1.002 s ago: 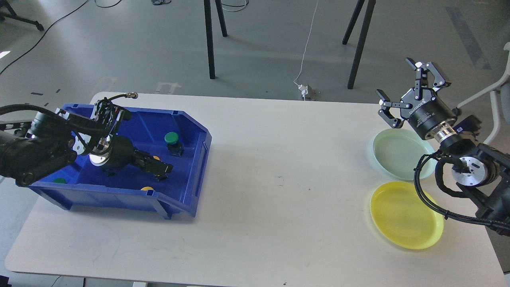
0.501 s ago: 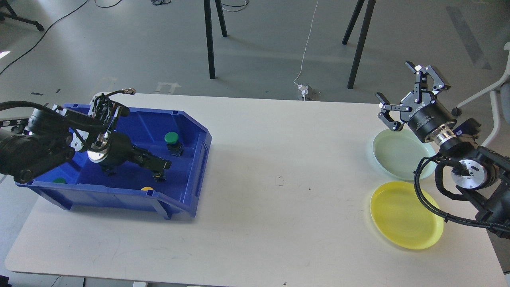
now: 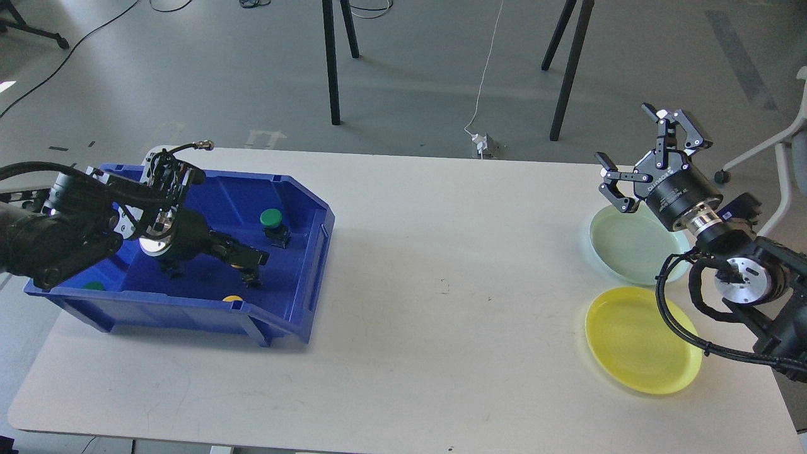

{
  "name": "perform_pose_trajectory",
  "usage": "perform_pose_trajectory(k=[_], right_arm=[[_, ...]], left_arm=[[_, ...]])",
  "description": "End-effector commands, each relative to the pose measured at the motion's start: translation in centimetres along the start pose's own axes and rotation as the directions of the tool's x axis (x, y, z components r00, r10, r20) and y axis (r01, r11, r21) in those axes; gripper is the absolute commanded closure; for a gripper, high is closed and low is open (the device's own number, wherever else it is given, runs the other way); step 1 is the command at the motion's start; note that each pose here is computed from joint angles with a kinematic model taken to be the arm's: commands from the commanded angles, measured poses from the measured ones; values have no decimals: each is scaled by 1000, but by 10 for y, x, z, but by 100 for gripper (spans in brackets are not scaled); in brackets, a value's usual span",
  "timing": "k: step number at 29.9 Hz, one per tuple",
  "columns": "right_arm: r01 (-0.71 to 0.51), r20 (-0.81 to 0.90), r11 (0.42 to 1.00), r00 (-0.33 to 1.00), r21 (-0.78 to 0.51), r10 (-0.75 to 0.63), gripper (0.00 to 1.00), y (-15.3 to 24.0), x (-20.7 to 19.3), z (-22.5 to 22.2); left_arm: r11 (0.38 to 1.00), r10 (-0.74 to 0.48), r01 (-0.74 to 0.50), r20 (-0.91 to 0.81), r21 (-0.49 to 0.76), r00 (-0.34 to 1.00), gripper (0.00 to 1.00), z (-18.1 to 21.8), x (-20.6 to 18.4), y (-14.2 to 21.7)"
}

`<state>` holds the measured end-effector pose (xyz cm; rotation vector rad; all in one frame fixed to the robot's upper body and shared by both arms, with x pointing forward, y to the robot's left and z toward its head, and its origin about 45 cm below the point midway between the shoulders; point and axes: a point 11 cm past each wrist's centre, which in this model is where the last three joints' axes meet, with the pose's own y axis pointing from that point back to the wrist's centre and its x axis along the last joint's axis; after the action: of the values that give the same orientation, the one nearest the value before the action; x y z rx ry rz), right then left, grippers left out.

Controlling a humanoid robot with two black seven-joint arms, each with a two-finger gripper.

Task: Pass button and place on color plate
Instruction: 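Grasp the yellow-topped button in the bin with the left gripper, then lift the button and extend the left gripper toward the right gripper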

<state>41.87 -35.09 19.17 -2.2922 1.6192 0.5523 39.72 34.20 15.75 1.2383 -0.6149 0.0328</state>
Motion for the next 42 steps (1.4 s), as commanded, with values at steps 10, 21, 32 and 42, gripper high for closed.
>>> perform_pose_trajectory(k=[10,21,32,42], right_arm=[[-14,7,1000,1000,-10,14,1,6,4,6],[-21,10,1000,1000,-12,21,1,9,6,8],[-31,14,999,999,-18,31,1,12,9,12],[-90,122,970,990,227,64,1,5,19,-48]], left_arm=[[1000,-20,20,-7,-4,1000,4,2,-13,-13],[999,-20,20,-10,26,1000,50,-4,-12,-19],[1000,-16,16,-1,24,1000,96,-5,-14,-16],[975,185,-186,-19,-122,983,97,17,22,95]])
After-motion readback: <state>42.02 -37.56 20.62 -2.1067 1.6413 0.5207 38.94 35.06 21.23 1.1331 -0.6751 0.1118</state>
